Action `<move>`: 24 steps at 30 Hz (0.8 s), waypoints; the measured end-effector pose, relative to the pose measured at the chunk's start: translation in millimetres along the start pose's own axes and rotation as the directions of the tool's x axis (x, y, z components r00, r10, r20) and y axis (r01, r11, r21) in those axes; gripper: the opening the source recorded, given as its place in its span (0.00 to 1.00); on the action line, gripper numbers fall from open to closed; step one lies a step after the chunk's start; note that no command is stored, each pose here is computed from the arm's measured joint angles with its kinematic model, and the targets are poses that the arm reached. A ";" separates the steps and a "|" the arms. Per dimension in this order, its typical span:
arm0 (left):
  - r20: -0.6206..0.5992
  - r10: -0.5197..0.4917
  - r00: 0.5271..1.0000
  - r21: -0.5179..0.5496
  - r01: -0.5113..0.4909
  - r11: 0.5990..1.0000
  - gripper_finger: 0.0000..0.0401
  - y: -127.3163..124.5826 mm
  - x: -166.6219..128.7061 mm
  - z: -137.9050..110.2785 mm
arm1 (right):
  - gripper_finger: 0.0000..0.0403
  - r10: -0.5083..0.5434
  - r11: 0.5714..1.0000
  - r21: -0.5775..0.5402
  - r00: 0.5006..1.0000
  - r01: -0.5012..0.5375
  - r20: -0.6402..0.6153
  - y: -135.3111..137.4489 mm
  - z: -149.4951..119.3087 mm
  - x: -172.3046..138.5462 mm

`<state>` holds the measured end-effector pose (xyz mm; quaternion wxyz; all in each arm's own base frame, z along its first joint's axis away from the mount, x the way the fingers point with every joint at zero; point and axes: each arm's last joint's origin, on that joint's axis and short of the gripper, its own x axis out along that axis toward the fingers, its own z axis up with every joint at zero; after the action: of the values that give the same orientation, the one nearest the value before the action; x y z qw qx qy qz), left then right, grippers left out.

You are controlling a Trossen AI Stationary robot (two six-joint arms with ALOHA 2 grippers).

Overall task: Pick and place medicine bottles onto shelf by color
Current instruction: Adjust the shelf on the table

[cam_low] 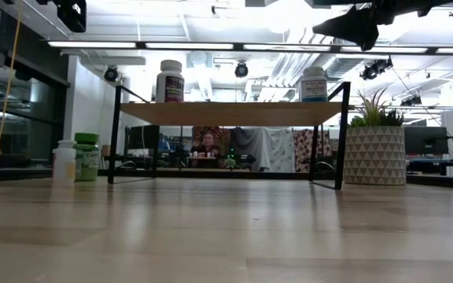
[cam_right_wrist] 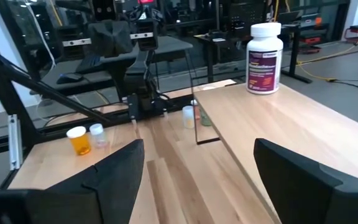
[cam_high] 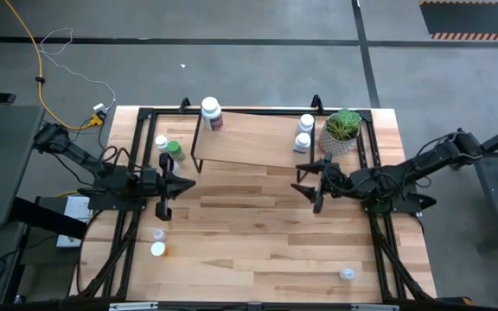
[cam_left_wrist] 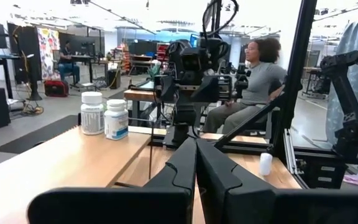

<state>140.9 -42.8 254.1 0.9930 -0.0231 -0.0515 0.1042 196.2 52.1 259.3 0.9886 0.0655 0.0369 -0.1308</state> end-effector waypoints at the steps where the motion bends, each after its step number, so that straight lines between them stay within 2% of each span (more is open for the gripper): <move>1: -0.001 0.000 1.000 0.001 0.000 1.000 0.01 -0.4 0.6 -0.4 | 0.73 -0.002 1.000 0.001 1.000 0.002 0.001 -0.4 0.1 0.2; 7: -0.019 0.003 1.000 0.043 -0.002 0.999 0.13 -2.9 4.7 -4.4 | 0.73 0.000 1.000 0.000 1.000 0.000 -0.001 -0.9 0.0 0.7; 11: -0.012 0.007 1.000 0.059 -0.006 0.998 0.27 -4.2 6.7 -4.7 | 0.73 0.002 1.000 0.000 1.000 -0.002 -0.002 -0.8 0.0 0.7; 13: -0.003 0.040 0.999 0.052 -0.040 0.998 0.36 -3.8 7.5 -4.1 | 0.73 0.002 1.000 0.000 1.000 -0.002 -0.002 -0.8 0.0 0.7; 16: -0.001 0.121 0.993 0.046 -0.121 0.992 0.50 -2.4 8.7 0.8 | 0.73 0.002 1.000 0.000 1.000 -0.002 -0.002 -0.8 -0.1 0.7; 19: -0.035 0.230 0.972 0.082 -0.227 0.970 0.62 -0.6 10.2 9.8 | 0.73 0.002 1.000 -0.001 1.000 -0.002 -0.003 -0.8 -0.1 0.7; 21: -0.082 0.330 0.940 0.117 -0.320 0.940 0.67 1.4 10.8 16.4 | 0.73 0.002 1.000 -0.001 1.000 -0.002 -0.003 -0.8 -0.1 0.7; 24: -0.140 0.496 0.857 0.162 -0.474 0.866 0.71 4.2 11.2 22.1 | 0.73 0.002 1.000 -0.001 1.000 -0.002 -0.003 -0.8 -0.2 0.7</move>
<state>148.6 -35.5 277.0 0.9347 0.0158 0.0509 0.3515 196.7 51.2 259.0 0.9886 0.0654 0.0385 -0.1298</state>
